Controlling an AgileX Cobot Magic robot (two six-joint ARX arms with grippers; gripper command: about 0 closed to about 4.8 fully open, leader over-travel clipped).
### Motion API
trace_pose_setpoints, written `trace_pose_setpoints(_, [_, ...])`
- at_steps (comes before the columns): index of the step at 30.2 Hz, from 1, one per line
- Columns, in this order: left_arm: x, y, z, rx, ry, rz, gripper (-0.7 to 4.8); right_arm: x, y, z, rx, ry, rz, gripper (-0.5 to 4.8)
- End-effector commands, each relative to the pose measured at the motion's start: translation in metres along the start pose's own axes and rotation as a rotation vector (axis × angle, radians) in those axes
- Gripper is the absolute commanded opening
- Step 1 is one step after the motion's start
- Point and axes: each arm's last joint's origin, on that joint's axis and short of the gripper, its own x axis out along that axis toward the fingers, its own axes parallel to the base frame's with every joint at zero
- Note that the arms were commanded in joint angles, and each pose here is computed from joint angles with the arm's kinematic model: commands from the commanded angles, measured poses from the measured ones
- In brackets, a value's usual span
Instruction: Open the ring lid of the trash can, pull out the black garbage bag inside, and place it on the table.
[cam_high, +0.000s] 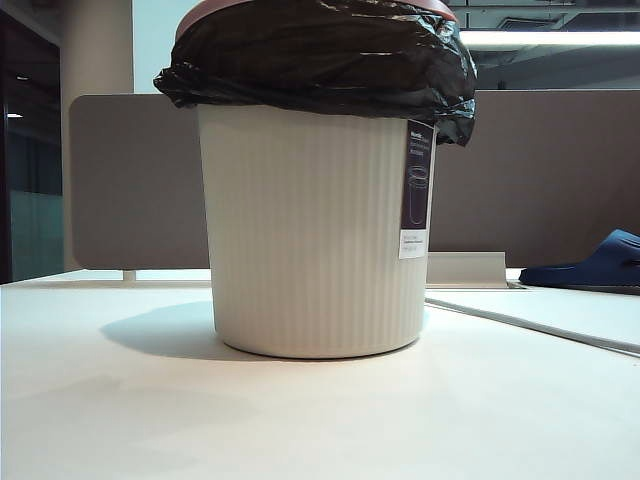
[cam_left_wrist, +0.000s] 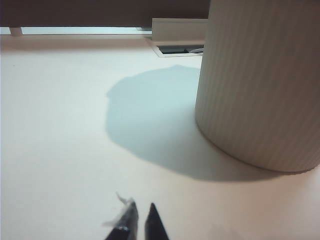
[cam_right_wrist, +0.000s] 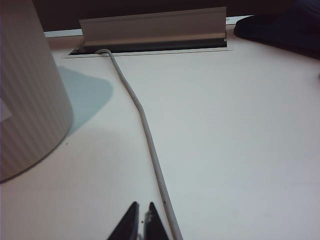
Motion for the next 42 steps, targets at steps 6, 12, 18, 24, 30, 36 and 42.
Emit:
trace_pose_setpoints(6, [0.000, 0.000, 0.000, 0.000, 0.000, -0.003, 0.30, 0.000, 0.000, 0.001, -0.002, -0.018, 0.003, 0.26])
trace_pose_setpoints(12, [0.000, 0.000, 0.002, -0.299, -0.023, -0.011, 0.29, 0.000, 0.000, 0.002, -0.002, -0.018, 0.003, 0.26])
trace_pose_setpoints(18, [0.000, 0.000, 0.004, -0.593, -0.038, -0.020, 0.30, 0.000, 0.002, 0.004, 0.055, -0.042, 0.049, 0.26])
trace_pose_setpoints(24, [0.000, -0.003, 0.006, -0.693, -0.026, -0.117, 0.29, -0.001, 0.007, 0.013, 0.386, -0.070, 0.222, 0.26])
trace_pose_setpoints(30, [-0.003, -0.007, 0.019, -0.639, -0.091, -0.291, 0.25, -0.007, 0.016, 0.029, 0.433, -0.142, 0.458, -0.03])
trace_pose_setpoints(36, [-0.007, -0.011, 0.031, -0.572, -0.174, -0.418, 0.16, -0.011, 0.018, 0.037, 0.566, -0.156, 0.534, -0.09])
trace_pose_setpoints(42, [-0.014, -0.015, 0.046, -0.522, -0.211, -0.499, 0.16, -0.028, 0.026, 0.069, 0.485, -0.247, 0.602, -0.09])
